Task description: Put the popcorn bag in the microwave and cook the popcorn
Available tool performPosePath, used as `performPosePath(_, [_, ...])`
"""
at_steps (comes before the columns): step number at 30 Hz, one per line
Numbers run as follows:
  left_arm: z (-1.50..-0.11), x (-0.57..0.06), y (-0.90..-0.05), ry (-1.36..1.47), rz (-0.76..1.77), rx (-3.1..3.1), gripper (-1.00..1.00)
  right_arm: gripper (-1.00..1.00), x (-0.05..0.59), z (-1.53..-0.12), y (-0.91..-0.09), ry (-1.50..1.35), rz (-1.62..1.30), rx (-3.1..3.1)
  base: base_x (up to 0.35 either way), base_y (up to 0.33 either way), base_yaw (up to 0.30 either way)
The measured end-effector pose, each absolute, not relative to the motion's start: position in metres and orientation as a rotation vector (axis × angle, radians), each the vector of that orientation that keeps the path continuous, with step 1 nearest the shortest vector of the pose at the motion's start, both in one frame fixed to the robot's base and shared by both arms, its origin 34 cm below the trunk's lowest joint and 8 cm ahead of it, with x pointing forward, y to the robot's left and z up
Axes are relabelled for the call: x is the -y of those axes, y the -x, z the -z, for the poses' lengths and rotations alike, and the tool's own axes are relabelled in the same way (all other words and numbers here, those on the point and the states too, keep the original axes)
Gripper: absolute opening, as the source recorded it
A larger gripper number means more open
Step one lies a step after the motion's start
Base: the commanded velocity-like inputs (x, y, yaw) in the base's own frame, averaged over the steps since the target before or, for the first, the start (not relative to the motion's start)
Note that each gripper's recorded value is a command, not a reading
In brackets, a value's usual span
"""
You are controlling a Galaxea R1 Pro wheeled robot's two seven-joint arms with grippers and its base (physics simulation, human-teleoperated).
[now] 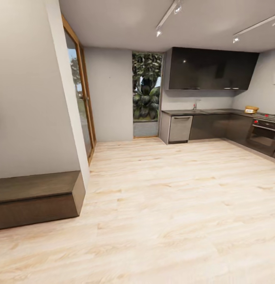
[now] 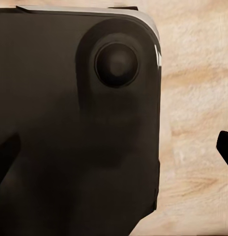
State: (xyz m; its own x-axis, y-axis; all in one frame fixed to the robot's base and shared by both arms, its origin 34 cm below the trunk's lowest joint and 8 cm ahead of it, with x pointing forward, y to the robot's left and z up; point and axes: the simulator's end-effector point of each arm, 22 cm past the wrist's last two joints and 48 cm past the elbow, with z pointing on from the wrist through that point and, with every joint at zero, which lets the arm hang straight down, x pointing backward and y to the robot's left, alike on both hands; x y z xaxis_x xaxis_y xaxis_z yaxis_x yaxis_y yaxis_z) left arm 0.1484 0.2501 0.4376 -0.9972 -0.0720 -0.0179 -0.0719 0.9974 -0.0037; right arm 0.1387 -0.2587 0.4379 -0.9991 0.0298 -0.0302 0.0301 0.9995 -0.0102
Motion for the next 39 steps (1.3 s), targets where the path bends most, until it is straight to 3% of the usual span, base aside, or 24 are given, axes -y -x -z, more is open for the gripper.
performPosePath(39, [-0.4378,-0.2428,-0.1542,0.121,0.021,-3.107,1.0,1.0,0.2601,-0.4379,-0.144,-0.045,0.019,-3.097,0.0,0.0,-0.25])
